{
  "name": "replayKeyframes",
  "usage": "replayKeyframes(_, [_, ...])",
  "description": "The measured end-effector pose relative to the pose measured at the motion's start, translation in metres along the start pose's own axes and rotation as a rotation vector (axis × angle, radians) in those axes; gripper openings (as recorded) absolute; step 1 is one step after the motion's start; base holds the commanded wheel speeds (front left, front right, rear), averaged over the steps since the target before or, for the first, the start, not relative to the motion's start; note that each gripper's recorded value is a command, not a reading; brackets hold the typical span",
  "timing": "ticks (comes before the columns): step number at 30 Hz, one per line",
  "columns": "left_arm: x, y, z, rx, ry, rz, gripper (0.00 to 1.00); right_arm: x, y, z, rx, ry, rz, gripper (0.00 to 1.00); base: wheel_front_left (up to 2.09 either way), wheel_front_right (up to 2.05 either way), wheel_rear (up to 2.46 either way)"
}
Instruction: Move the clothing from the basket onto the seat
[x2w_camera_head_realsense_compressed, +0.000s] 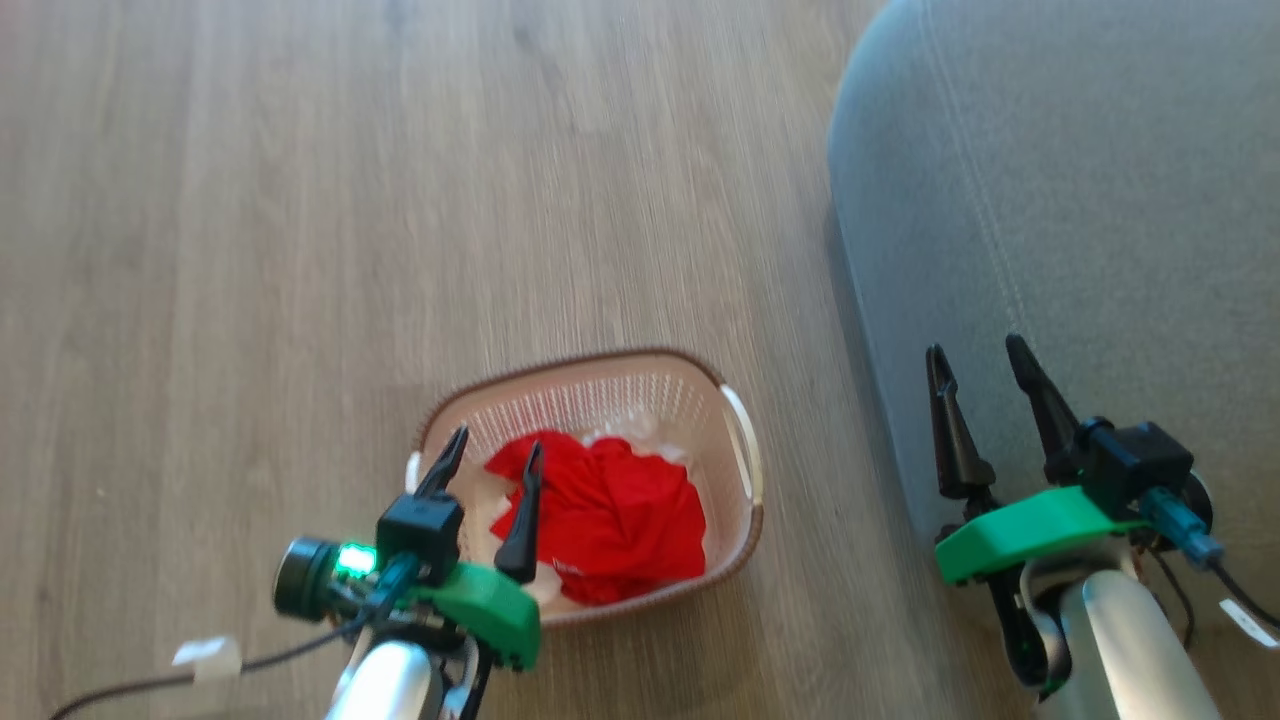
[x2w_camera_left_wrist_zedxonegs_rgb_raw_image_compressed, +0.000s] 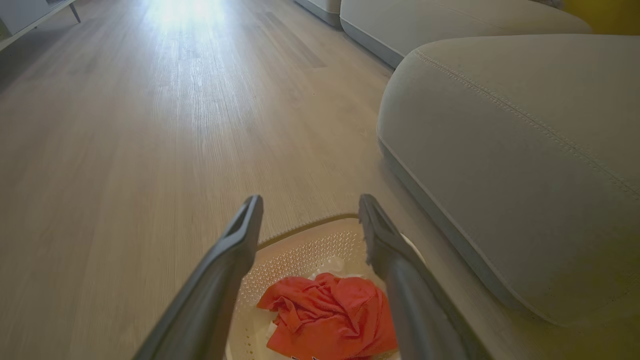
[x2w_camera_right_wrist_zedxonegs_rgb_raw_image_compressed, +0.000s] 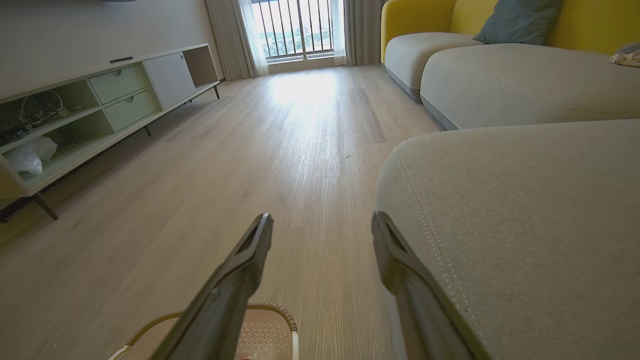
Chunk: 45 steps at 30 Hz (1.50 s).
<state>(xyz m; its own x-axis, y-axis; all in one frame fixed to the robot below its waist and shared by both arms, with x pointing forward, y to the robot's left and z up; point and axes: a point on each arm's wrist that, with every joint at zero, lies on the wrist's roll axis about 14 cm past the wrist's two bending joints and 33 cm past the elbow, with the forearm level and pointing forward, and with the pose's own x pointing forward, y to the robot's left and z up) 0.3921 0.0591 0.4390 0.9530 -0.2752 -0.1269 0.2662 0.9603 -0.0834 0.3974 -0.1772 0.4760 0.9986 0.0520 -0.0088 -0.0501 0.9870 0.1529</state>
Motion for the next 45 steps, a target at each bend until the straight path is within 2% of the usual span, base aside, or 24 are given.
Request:
replayKeyframes(6, [0.028,-0.016,-0.049,0.068,0.136,-0.108,1.0,0.013,-0.016,-0.025,-0.022,0.063,-0.039,1.0,0.0,0.0,0.0])
replayKeyframes(16, [0.074,-0.036,-0.129,0.1,0.314,-0.271,1.0,0.033,-0.041,-0.079,-0.05,0.191,-0.089,1.0,0.0,0.0,0.0])
replayKeyframes(23, [0.081,-0.056,-0.203,0.165,0.483,-0.441,1.0,0.039,-0.051,-0.119,-0.058,0.282,-0.102,1.0,0.0,0.0,0.0])
replayKeyframes(31, [0.093,-0.064,-0.262,0.283,0.577,-0.591,1.0,0.045,-0.064,-0.143,-0.061,0.328,-0.126,1.0,0.0,0.0,0.0])
replayKeyframes(38, [0.093,-0.071,-0.303,0.372,0.643,-0.711,1.0,0.035,-0.079,-0.162,-0.064,0.383,-0.166,1.0,0.0,0.0,0.0])
replayKeyframes(45, [0.099,-0.06,-0.324,0.425,0.698,-0.711,1.0,0.033,-0.08,-0.17,-0.068,0.402,-0.168,1.0,0.0,0.0,0.0])
